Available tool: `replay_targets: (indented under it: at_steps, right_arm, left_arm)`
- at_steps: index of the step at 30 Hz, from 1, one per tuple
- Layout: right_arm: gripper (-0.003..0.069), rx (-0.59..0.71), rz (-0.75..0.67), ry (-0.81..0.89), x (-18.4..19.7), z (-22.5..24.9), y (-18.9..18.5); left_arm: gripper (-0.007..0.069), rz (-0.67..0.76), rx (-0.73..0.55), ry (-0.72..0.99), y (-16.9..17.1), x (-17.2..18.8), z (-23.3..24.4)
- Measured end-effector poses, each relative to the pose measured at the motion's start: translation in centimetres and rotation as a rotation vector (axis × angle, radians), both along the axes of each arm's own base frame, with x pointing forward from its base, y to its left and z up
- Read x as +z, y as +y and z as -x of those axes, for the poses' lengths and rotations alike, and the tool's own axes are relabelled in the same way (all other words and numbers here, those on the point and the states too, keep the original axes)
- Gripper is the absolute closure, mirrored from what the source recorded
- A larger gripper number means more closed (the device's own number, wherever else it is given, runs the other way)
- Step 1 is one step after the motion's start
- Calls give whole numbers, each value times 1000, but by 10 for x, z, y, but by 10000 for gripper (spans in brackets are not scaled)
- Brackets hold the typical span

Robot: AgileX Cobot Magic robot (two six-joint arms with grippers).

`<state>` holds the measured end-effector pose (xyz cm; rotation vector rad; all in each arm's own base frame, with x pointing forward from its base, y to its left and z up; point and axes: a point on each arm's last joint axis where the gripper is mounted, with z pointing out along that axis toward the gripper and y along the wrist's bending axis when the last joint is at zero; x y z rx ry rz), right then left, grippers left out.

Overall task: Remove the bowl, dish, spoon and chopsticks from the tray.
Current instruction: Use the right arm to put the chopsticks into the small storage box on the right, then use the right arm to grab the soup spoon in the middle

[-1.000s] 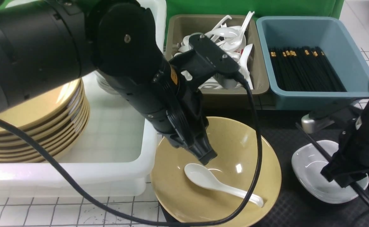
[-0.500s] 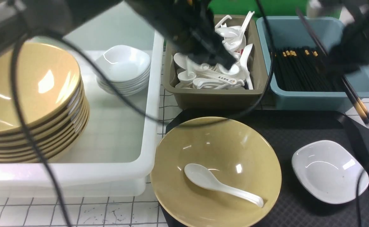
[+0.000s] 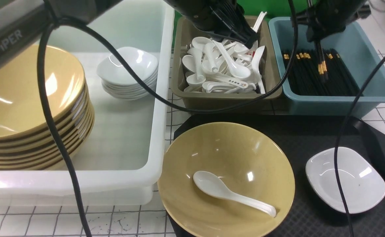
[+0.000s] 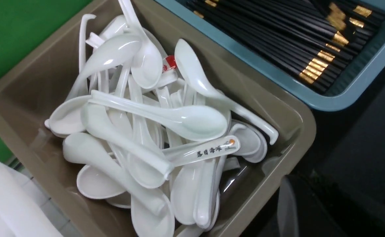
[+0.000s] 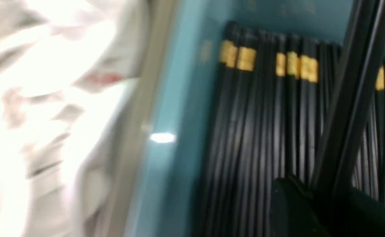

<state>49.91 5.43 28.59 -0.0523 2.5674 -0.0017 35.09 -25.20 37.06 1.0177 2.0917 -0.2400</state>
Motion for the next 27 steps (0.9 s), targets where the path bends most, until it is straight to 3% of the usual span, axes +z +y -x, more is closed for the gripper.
replay_targets:
  at_steps: [4, 8, 12, 14, 20, 27]
  right_arm:
    - [483, -45, 1, 103, -36, -9, -12]
    - [374, -25, 24, 202, -47, -4, -12]
    - [223, 99, 45, 187, -18, 9, 1]
    - [209, 127, 33, 164, -6, 15, 6]
    - [190, 339, 16, 77, 64, 82, 60]
    - [189, 589, 66, 226, 45, 170, 119]
  left_arm:
    - [638, -17, -1, 12, 1, -1, 1]
    - [638, -25, -2, 22, 1, -2, 1]
    - [638, -59, 8, 71, 13, 3, 7]
    - [638, -68, 17, 84, 20, 6, 10]
    - [638, -58, 112, 112, 87, 36, 50]
    - [638, -39, 150, 188, 134, 12, 118]
